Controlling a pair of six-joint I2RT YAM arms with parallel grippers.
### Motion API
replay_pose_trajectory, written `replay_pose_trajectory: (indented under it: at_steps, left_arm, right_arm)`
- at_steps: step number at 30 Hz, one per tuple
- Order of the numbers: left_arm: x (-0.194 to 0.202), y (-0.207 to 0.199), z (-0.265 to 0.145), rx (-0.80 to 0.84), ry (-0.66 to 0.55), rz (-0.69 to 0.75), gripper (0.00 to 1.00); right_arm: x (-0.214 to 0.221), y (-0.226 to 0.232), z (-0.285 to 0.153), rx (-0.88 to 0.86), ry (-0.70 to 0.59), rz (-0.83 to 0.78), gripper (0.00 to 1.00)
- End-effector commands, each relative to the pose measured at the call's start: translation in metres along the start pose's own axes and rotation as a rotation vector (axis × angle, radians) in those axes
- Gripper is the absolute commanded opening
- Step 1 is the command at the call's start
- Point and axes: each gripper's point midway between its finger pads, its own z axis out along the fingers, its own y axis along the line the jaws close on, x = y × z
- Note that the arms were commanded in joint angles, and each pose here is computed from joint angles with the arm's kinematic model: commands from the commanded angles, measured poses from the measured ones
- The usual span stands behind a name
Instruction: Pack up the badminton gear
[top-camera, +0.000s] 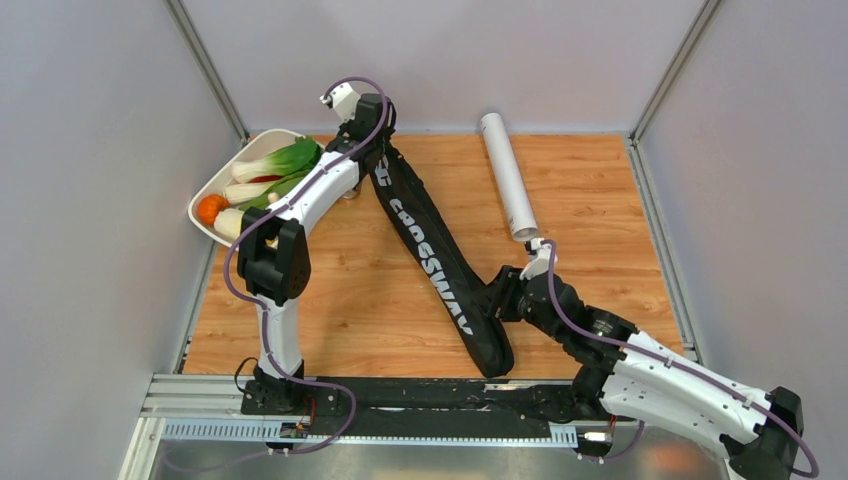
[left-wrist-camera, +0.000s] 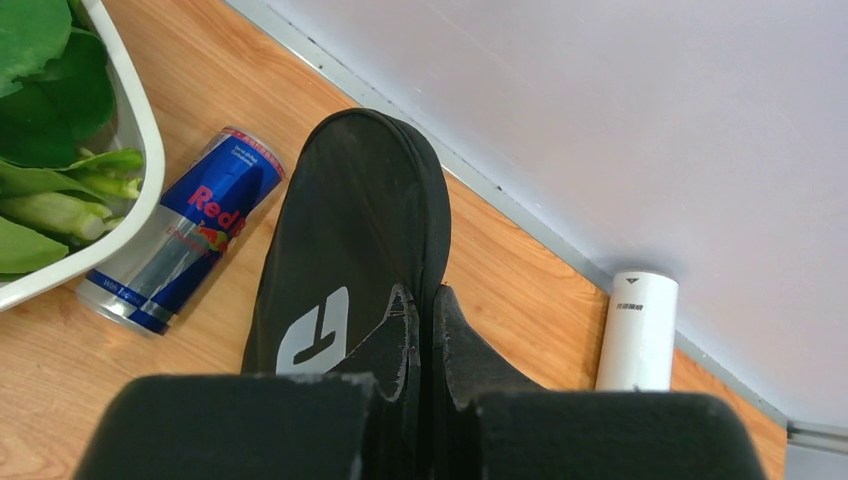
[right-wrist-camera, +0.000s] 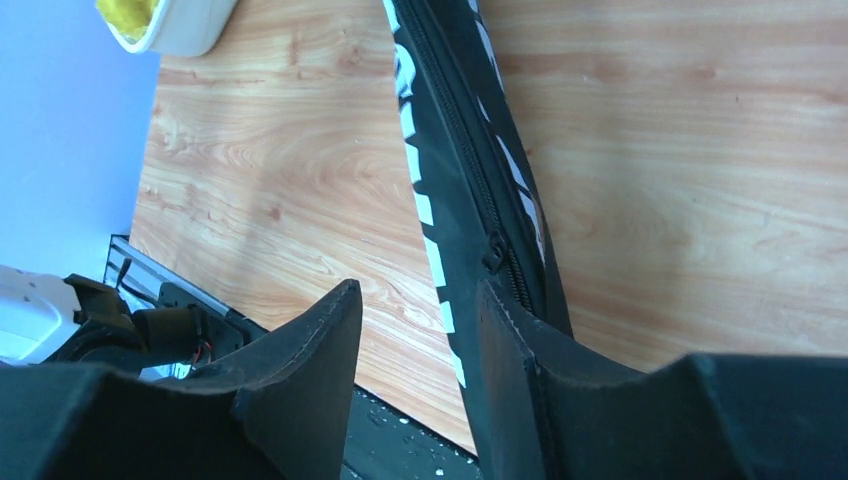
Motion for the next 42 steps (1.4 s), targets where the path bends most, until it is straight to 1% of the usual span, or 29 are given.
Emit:
replay_pose_trajectory:
  at_steps: [1, 7, 12, 17, 21, 23, 24, 26, 33, 38, 40, 41, 42]
  left_arm:
    - [-0.026, -0.015, -0.019, 0.032, -0.048, -0.013, 0.0]
    - [-0.025, -0.013, -0.02, 0.03, -0.047, -0.012, 0.0]
    - [-0.026, -0.015, -0.021, 0.038, -0.046, -0.016, 0.0]
    - [-0.025, -0.017, -0.022, 0.044, -0.044, -0.019, 0.0]
    - [-0.025, -0.017, -0.022, 0.047, -0.044, -0.02, 0.0]
    - [-0.024, -0.016, -0.022, 0.046, -0.043, -0.019, 0.0]
    - [-0.024, -0.016, -0.022, 0.047, -0.045, -0.021, 0.0]
    - [-0.023, -0.015, -0.021, 0.046, -0.044, -0.02, 0.0]
    - [-0.022, -0.015, -0.02, 0.046, -0.044, -0.014, 0.0]
    - [-0.024, -0.015, -0.02, 0.046, -0.049, -0.006, 0.0]
    - [-0.024, -0.014, -0.021, 0.042, -0.051, 0.0, 0.0]
    - [-0.025, -0.013, -0.021, 0.039, -0.054, 0.005, 0.0]
    - [-0.025, -0.013, -0.021, 0.04, -0.053, 0.007, 0.0]
  right_arm:
    - [0.006, -0.001, 0.009, -0.017, -0.04, 0.121, 0.49]
    - [0.02, -0.018, 0.028, 0.06, -0.02, 0.118, 0.48]
    - [0.015, -0.026, 0.04, 0.129, -0.056, 0.08, 0.48]
    - [0.016, -0.038, 0.051, 0.214, -0.064, 0.043, 0.47]
    - [0.018, -0.04, 0.056, 0.238, -0.072, 0.038, 0.43]
    - [0.019, -0.041, 0.057, 0.244, -0.08, 0.035, 0.37]
    - [0.019, -0.041, 0.057, 0.246, -0.083, 0.031, 0.32]
    - [0.018, -0.042, 0.056, 0.248, -0.088, 0.023, 0.27]
    - [0.014, -0.052, 0.048, 0.272, -0.117, 0.017, 0.26]
    - [0.013, -0.052, 0.044, 0.273, -0.117, 0.018, 0.28]
    - [0.009, -0.052, 0.039, 0.268, -0.132, 0.021, 0.26]
    - [0.005, -0.051, 0.036, 0.263, -0.144, 0.017, 0.22]
    - [0.004, -0.051, 0.034, 0.261, -0.143, 0.015, 0.22]
